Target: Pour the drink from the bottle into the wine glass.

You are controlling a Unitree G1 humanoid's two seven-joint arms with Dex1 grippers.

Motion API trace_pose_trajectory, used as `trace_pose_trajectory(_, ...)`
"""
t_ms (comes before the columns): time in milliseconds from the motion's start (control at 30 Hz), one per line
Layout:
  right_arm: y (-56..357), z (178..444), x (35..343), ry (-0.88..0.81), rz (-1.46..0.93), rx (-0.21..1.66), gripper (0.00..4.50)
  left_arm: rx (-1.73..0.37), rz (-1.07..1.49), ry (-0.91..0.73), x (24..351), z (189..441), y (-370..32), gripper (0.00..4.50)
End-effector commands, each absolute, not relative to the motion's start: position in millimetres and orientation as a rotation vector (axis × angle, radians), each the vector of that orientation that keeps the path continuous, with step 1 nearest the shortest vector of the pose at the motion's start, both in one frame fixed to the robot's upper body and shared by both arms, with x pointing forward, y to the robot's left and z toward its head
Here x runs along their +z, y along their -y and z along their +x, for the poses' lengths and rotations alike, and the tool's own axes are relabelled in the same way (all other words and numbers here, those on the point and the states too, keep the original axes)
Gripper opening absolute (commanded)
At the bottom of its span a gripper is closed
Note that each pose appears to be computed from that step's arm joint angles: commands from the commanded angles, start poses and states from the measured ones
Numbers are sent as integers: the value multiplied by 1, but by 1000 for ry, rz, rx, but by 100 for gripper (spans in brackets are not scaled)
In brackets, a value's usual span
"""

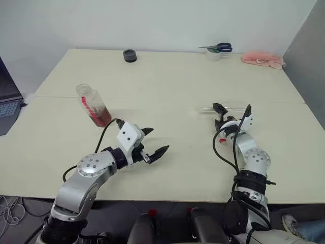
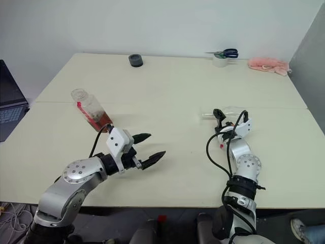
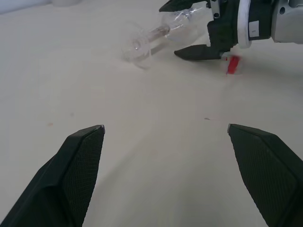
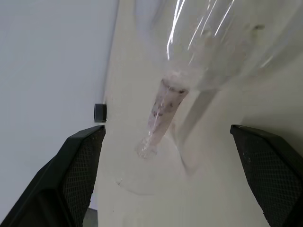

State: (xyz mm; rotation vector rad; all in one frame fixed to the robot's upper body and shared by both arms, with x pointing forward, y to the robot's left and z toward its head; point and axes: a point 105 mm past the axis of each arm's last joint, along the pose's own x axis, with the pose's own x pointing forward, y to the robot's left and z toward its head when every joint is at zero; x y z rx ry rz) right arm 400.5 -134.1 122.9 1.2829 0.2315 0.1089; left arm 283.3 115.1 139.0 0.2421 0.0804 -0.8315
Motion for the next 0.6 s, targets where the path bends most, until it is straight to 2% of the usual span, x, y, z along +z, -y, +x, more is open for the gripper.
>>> trace_pose_trajectory(33,108,407,149,-191,1354,206,450,-822,258,-49,145,283,-114,448)
trace_pose_trajectory(233,102,420,149,-175,1387,189,450,-804,266,-49,145,284,-116,448)
trace_pose_trajectory(433,103,441,128,-178,1422,69,450,-771,265,-56,144,287,-120,448)
trace_pose_trajectory(533,114,444,118,-154,1429,-4,389,-758,265,-63,143,287,-124,450)
trace_pose_trajectory(600,118,445,111,-161,1420,-46,317,-750,262,-65,143,287,-127,450)
